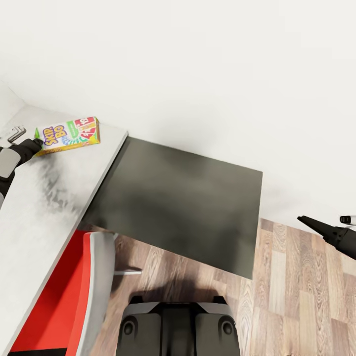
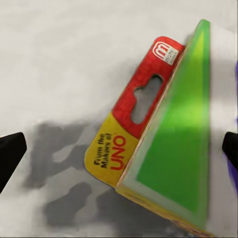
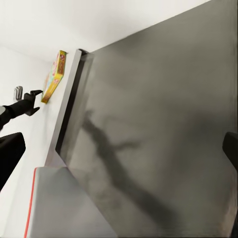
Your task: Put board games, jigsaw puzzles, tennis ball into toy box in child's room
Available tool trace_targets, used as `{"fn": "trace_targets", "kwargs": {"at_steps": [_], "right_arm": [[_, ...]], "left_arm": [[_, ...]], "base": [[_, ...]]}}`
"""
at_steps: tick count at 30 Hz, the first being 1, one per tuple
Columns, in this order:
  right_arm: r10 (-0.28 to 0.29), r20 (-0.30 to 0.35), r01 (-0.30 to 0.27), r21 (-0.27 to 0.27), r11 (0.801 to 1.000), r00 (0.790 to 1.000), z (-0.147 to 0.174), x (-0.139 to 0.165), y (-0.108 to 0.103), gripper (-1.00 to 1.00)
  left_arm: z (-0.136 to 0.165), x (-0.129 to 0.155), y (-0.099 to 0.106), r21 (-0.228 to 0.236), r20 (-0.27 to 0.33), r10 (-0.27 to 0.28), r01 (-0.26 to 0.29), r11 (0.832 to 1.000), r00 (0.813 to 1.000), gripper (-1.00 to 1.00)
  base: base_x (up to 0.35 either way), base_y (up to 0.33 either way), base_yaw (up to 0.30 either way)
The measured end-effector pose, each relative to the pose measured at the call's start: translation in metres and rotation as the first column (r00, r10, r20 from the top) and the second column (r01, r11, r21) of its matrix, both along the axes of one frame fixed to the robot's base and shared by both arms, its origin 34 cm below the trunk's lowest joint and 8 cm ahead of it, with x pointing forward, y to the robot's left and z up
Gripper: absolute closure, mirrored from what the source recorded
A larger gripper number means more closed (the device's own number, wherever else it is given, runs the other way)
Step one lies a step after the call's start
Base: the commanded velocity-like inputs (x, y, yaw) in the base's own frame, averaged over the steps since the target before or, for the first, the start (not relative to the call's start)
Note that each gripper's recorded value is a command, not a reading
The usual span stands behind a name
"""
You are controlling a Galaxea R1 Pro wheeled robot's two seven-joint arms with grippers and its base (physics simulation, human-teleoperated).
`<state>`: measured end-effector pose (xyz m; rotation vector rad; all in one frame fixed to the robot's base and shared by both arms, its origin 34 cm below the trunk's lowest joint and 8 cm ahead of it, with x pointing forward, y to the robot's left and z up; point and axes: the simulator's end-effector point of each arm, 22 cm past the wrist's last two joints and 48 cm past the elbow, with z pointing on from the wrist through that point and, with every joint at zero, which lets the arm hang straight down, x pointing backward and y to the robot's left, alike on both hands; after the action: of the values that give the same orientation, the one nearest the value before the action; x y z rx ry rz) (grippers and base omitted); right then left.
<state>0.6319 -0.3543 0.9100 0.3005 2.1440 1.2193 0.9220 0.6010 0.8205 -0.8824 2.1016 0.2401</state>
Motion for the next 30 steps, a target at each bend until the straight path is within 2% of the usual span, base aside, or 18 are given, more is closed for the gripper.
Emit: {"fn": "trace_targets", "kwargs": {"at_steps": [10, 30], "right_arm": [[-0.001, 0.003, 0.001, 0.003, 1.000, 1.000, 0.0025, -0.0033, 0.0007, -1.00], [-0.001, 0.003, 0.001, 0.004, 1.000, 1.000, 0.0025, -0.0037, 0.0013, -1.00]], "left_arm": [[0.0013, -0.0078, 0.0054, 0.002, -0.008, 0.007, -0.007, 1.000, 1.000, -1.00], [0.0013, -0.0100, 0.0083, 0.000, -0.009, 0.014, -0.014, 1.000, 1.000, -1.00]], "base": [[0.000, 0.000, -0.150], [0.000, 0.000, -0.018]]}}
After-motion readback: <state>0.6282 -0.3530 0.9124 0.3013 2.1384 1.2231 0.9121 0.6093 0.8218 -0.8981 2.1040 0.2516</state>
